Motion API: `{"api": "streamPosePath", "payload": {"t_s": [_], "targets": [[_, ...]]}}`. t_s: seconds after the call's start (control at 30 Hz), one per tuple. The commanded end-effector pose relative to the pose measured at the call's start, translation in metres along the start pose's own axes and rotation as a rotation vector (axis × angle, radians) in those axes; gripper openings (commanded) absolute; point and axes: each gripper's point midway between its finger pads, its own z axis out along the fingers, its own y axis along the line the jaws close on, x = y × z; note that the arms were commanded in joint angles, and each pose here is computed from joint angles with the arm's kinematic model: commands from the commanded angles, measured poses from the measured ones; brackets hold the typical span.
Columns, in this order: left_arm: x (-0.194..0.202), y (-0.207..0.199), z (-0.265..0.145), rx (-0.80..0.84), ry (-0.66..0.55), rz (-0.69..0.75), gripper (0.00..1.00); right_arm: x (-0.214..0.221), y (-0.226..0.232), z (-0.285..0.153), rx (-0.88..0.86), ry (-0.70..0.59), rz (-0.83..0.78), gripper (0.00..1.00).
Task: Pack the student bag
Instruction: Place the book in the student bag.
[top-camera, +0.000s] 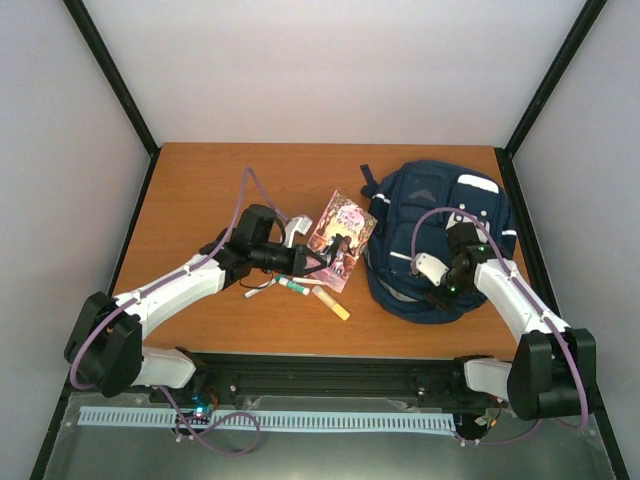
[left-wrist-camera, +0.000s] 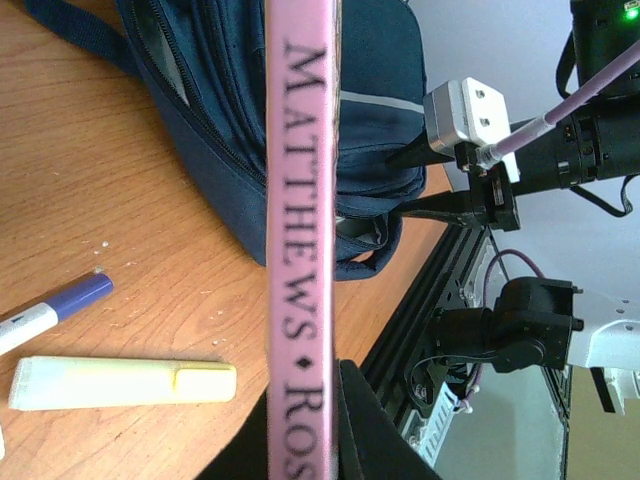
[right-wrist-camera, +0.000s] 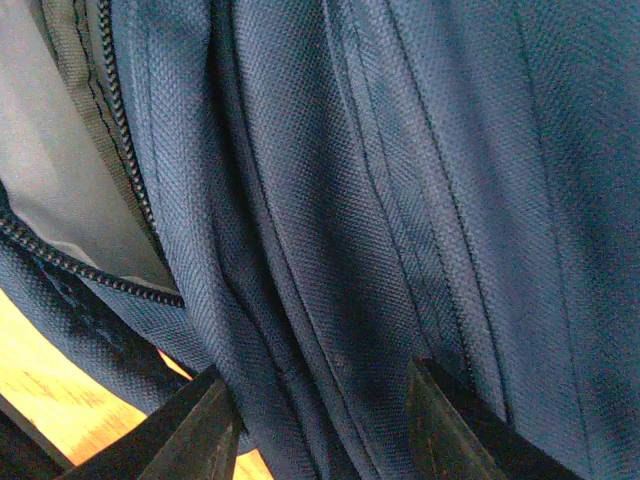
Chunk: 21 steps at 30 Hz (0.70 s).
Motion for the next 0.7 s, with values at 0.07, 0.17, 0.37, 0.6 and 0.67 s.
{"api": "streamPosePath", "payload": {"t_s": [0.07,0.17,0.37,0.6,0.67], "targets": [[-0.006,-0.017,-0.006,0.048,-0.037,0.041,0.01,-0.006,-0.008,0.009,0.034,0.002,-0.009,0.41],[-0.005,-0.017,-0.006,0.055,-0.038,0.034,0.01,-0.012,-0.010,0.004,0.042,-0.013,-0.010,0.22],[-0.006,-0.020,-0.006,0.071,-0.041,0.020,0.01,-0.039,-0.027,-0.040,0.129,-0.110,0.007,0.03],[-0.003,-0.028,-0.002,0.128,-0.006,0.004,0.01,-0.082,-0.072,-0.122,0.360,-0.252,0.035,0.03],[0.002,-0.034,0.002,0.151,0.022,0.012,0.01,-0.093,-0.083,-0.146,0.422,-0.303,0.053,0.03]]}}
